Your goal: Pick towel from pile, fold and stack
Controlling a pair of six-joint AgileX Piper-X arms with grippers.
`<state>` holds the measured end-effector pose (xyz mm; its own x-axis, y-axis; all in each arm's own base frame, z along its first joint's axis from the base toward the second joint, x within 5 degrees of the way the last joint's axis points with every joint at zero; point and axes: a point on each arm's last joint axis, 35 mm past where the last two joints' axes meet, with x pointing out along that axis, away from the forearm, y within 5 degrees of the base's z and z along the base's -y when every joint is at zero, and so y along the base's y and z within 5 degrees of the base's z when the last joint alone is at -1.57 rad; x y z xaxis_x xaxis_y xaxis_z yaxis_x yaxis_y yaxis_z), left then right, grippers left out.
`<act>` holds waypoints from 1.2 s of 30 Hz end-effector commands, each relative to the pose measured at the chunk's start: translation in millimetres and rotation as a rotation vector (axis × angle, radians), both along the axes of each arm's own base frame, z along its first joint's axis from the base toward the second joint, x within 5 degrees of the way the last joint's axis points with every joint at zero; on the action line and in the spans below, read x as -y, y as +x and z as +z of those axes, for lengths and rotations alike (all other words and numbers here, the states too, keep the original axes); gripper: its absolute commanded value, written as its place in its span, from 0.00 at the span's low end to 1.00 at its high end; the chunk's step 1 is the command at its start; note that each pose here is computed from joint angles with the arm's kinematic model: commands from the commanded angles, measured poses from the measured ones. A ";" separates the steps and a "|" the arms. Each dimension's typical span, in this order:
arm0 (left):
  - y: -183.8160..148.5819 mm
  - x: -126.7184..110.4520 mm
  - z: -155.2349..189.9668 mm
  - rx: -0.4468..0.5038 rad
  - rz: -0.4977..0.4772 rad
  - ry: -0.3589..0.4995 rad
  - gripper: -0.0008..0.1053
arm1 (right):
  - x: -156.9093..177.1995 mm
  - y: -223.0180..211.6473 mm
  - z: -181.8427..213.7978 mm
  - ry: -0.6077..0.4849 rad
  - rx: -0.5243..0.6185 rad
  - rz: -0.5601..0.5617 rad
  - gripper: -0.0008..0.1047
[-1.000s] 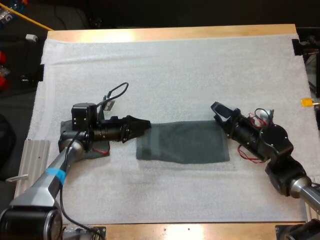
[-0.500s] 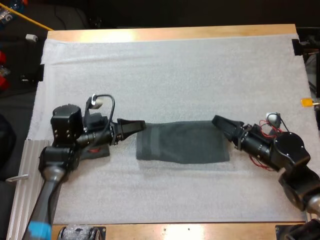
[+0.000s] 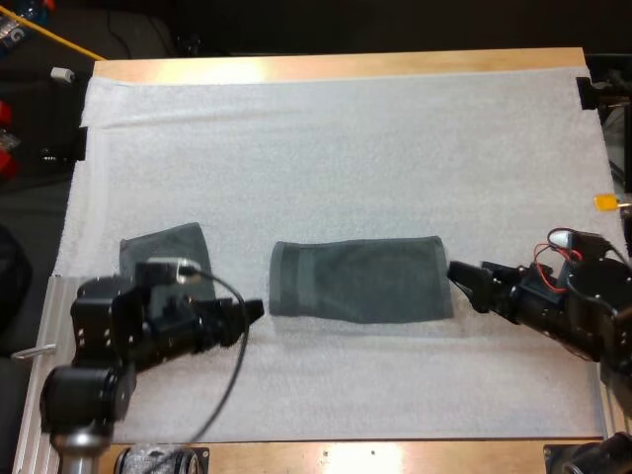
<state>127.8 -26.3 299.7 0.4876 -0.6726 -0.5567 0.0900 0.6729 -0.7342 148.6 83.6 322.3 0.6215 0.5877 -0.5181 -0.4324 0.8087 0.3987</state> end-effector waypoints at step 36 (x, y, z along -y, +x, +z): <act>-66.9 -6.3 -2.0 -0.043 0.013 0.200 0.57 | -6.6 98.9 -107.1 -0.385 -0.421 0.135 0.58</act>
<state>61.7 -20.3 295.0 0.4567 -0.5452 -0.7030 0.0432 0.8029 -0.5946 243.9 92.0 213.3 0.2473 0.3365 -0.9087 -0.4125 0.8851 0.2155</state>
